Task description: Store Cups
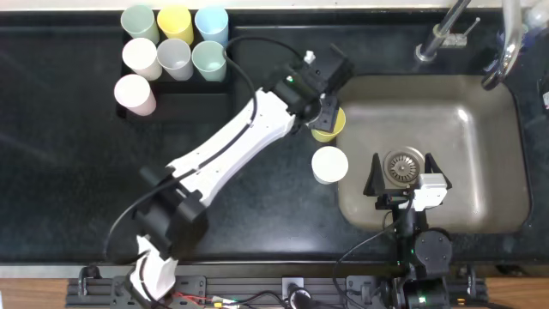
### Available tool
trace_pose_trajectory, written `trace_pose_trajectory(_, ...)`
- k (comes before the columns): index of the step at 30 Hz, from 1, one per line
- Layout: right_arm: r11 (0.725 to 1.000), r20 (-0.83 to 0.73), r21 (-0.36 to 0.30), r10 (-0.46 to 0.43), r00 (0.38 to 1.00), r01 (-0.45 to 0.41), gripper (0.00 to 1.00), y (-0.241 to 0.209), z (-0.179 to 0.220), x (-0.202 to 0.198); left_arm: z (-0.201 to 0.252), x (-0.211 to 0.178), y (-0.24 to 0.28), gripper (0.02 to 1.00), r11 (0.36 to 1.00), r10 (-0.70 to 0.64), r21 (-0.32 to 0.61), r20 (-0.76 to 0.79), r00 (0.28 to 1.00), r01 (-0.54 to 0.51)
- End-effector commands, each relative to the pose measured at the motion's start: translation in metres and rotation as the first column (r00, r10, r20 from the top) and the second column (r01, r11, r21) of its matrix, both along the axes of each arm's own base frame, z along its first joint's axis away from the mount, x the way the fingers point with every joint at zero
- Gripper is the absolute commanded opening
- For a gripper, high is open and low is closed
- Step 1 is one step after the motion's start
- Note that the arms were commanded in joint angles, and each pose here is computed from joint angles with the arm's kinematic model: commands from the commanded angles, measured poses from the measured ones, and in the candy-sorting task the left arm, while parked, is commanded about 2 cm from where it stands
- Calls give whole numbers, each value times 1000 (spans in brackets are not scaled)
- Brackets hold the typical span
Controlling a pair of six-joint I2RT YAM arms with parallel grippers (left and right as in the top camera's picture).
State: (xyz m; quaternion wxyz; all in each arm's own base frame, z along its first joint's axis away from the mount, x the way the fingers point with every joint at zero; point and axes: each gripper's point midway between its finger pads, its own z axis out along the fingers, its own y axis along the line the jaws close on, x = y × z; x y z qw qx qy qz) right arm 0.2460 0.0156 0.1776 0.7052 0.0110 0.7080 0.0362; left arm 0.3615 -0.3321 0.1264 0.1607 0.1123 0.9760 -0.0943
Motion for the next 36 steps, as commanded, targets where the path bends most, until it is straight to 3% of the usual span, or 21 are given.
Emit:
trace_pose_trajectory(1, 1000, 1, 3, -2, 1000, 2, 998, 0, -3, 0, -21, 1, -7, 617, 1000, 3, 2, -47, 999, -3)
trace_pose_trajectory(6, 1000, 1, 3, -2, 1000, 2, 996, 0, -3, 0, -37, 7, -11, 516, 1000, 5, 12, -50, 999, -5)
trace_pose_trajectory(14, 1000, 1, 3, -2, 1000, 2, 998, 0, -3, 0, -49, 14, -11, 36, 996, 83, 17, -45, 996, -82)
trace_pose_trajectory(17, 1000, 1, 3, -2, 1000, 2, 998, 0, -3, 0, -41, 16, -8, 34, 994, 113, 14, -27, 993, -113)
trace_pose_trajectory(20, 1000, 1, 3, -2, 1000, 2, 998, 0, -3, 0, -9, 20, 5, 36, 971, 238, 7, 51, 970, -239)
trace_pose_trajectory(25, 1000, 1, 3, -2, 1000, 2, 996, 0, -3, 0, 70, 20, 56, 36, 835, 549, -94, 172, 818, -542)
trace_pose_trajectory(29, 1000, 1, 3, -2, 1000, 2, 998, 0, -3, 0, 121, 11, 121, 36, 661, 750, -179, 196, 632, -729)
trace_pose_trajectory(36, 1000, 1, 3, -2, 1000, 2, 996, 0, -3, 0, 131, 7, 228, 38, 401, 916, -223, 124, 382, -889)
